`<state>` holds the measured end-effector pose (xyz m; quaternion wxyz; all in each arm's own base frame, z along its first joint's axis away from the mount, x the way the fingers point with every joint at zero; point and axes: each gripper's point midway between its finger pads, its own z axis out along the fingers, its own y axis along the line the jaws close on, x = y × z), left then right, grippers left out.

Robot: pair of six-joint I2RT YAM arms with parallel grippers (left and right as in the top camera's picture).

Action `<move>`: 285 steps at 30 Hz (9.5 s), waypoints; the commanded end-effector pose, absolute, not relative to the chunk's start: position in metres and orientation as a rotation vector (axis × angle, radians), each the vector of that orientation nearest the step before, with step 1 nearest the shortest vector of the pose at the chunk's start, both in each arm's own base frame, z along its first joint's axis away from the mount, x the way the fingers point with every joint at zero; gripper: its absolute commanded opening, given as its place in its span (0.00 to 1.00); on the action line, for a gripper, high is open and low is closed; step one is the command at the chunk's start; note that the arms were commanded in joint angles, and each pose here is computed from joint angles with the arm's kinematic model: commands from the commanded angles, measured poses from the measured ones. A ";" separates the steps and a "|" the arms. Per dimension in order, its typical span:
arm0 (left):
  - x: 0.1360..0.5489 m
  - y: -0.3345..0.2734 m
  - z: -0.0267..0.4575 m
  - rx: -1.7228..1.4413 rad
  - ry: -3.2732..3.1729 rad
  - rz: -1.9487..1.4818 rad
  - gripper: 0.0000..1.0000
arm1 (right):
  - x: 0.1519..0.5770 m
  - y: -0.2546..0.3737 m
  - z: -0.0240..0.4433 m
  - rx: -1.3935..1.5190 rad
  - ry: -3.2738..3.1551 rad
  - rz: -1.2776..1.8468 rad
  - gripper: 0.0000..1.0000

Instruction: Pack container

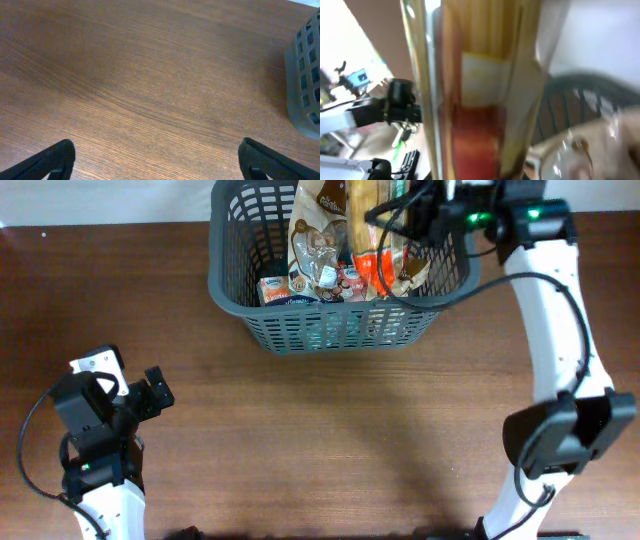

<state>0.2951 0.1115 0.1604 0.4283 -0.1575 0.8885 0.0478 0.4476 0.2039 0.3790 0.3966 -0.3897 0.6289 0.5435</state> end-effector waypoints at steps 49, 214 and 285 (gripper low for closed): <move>0.296 0.108 0.158 -0.389 2.221 0.097 0.99 | 0.479 0.214 0.314 -1.051 1.869 0.778 0.04; 0.224 0.030 0.336 -0.114 1.707 0.047 0.99 | 0.034 0.030 0.290 -0.010 1.994 0.089 0.99; 0.227 0.027 0.376 -0.077 1.547 0.059 0.99 | 0.221 -0.032 0.101 0.278 2.002 -0.008 0.99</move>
